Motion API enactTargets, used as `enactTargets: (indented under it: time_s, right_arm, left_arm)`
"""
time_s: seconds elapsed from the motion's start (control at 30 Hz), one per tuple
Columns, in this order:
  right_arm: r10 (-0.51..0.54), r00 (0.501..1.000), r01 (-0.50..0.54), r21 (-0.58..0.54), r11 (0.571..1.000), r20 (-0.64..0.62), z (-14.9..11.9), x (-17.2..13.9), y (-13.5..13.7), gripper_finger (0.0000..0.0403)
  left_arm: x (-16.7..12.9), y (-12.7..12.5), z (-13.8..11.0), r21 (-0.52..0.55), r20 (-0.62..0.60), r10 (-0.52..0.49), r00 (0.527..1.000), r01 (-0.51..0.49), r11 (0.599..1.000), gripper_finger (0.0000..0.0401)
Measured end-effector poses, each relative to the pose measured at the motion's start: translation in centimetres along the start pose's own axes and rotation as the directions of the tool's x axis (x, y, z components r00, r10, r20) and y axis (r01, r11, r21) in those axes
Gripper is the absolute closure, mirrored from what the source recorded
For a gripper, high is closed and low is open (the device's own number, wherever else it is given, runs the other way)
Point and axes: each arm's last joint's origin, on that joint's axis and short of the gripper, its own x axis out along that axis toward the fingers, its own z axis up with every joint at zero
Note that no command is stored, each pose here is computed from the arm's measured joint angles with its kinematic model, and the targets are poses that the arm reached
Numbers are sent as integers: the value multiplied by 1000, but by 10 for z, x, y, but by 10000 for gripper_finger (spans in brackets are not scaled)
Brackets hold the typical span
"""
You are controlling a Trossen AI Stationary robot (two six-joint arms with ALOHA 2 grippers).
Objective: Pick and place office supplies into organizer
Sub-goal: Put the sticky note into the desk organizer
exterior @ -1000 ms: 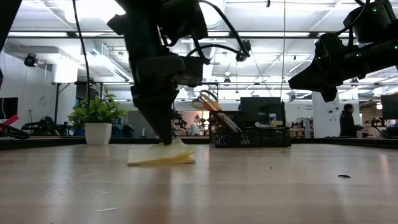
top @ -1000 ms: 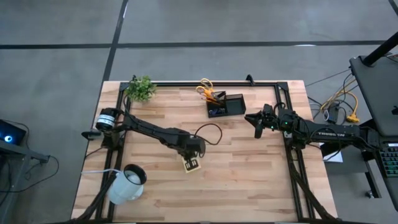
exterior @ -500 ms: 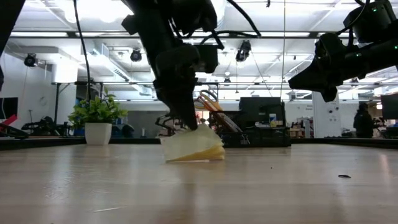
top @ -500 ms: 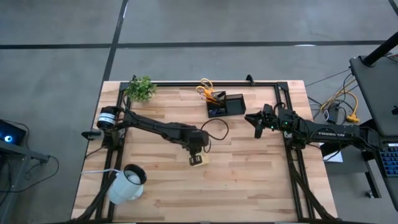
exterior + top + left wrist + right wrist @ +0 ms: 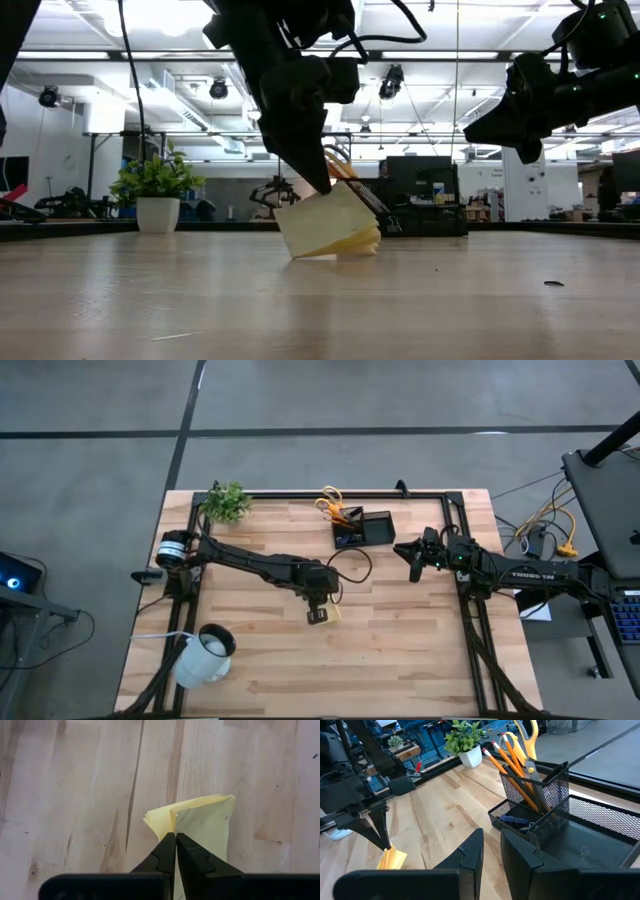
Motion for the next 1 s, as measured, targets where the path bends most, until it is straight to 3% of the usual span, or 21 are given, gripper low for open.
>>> enactTargets:
  time_s: [0.87,1.0]
  right_arm:
    - [-2,1000,2,-1,1000,-7,-1,0,0,346]
    - [-3,1000,3,-1,1000,-8,-1,0,0,346]
  left_arm:
    - [-17,-2,12,-2,74,-40,996,40,999,401]
    - [-15,-2,12,-60,77,-40,996,45,997,401]
